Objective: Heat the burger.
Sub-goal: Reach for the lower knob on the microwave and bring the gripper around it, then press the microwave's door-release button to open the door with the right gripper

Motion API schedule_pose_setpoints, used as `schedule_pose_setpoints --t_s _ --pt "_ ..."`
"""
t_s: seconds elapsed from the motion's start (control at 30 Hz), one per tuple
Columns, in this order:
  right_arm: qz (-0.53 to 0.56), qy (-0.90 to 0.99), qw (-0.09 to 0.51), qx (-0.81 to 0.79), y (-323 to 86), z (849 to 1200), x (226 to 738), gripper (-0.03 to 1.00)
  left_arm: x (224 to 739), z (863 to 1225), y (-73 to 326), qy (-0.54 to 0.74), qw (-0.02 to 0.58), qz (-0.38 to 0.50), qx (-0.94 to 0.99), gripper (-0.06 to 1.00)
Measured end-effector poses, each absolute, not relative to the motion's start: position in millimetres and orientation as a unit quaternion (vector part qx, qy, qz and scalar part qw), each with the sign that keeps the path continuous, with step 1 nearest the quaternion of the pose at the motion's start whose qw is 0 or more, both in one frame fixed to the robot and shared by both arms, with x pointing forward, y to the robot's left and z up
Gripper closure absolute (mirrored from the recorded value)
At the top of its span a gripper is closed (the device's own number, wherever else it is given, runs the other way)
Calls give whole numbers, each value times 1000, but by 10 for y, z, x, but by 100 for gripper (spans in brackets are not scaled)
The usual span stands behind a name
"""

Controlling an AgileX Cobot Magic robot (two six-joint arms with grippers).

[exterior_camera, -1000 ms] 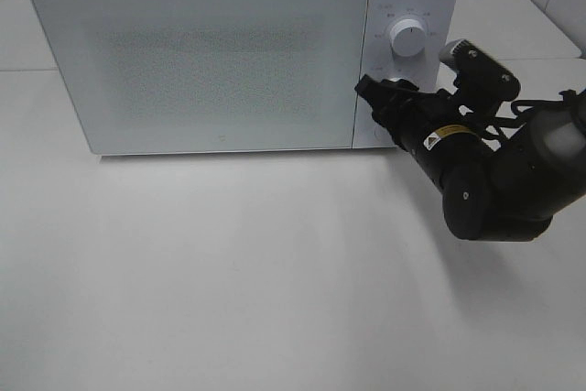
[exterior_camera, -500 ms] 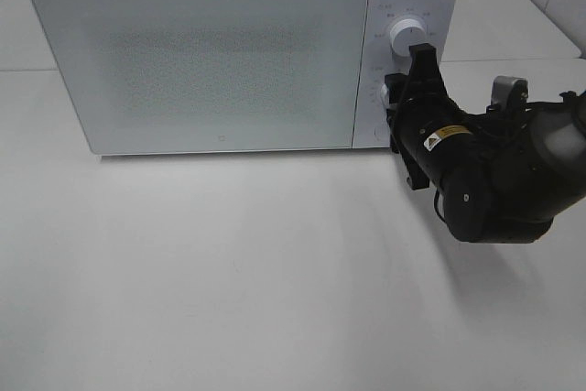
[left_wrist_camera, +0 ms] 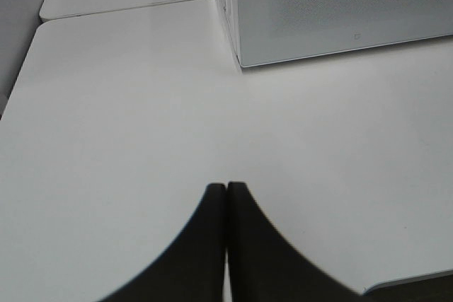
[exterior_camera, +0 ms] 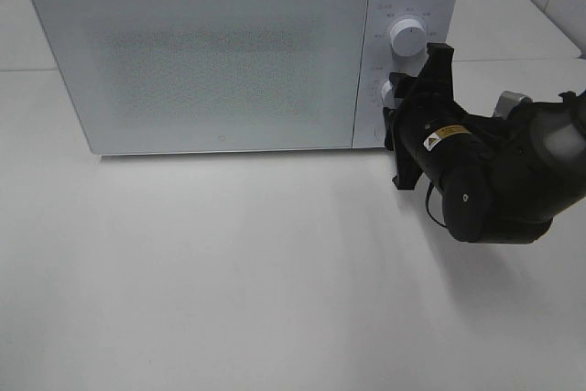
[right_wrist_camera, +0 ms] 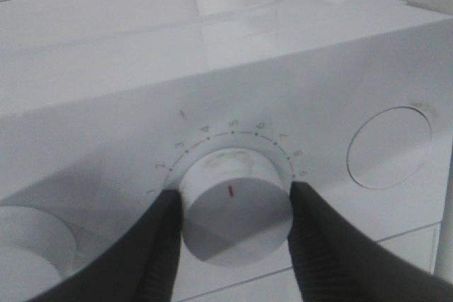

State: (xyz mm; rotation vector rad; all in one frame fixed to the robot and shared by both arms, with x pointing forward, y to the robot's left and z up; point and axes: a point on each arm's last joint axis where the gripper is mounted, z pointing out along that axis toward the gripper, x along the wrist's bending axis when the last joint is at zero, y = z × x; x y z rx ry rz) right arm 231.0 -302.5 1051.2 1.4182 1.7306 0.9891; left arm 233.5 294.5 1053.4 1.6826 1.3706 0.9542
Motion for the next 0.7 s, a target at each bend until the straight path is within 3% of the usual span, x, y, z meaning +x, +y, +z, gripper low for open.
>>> schedule_pose_setpoints --t_s 0.7 --pt "380 665 341 545 -3025 10512 2310 34 2335 10534 2945 536 376 373 658 94"
